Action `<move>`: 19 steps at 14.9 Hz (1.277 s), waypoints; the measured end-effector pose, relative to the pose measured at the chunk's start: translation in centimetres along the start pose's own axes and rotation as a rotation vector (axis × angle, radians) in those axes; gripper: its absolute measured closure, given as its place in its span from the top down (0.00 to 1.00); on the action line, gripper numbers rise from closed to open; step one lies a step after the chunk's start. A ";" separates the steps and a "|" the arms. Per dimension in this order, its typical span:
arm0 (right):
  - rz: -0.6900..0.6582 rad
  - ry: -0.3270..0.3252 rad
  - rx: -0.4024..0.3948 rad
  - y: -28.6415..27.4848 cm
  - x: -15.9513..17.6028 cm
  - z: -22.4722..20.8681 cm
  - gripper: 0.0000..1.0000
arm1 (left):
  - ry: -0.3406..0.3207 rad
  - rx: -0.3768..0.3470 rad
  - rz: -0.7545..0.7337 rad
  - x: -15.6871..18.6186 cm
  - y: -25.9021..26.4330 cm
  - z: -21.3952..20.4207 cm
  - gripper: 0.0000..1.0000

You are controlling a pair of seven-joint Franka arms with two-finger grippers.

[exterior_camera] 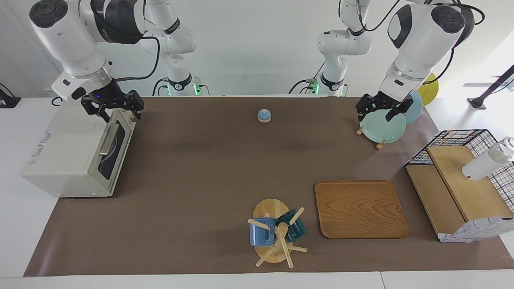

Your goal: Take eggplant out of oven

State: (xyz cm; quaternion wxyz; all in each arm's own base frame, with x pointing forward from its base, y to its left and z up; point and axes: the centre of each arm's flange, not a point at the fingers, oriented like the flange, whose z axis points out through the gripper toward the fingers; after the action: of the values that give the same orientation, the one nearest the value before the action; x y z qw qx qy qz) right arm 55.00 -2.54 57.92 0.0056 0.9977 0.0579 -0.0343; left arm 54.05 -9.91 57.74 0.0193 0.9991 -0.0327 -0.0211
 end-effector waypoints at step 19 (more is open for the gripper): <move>-0.015 0.017 -0.073 4.7 -1.4 8.3 0.02 | 0.000 0.000 0.000 0.0 0.0 0.0 1.00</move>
State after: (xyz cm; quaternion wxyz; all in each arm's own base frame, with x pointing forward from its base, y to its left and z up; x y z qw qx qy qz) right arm 53.56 -7.48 49.83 0.0413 0.9966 0.0665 -0.0237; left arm 54.05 -9.91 57.74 0.0193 0.9991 -0.0327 -0.0211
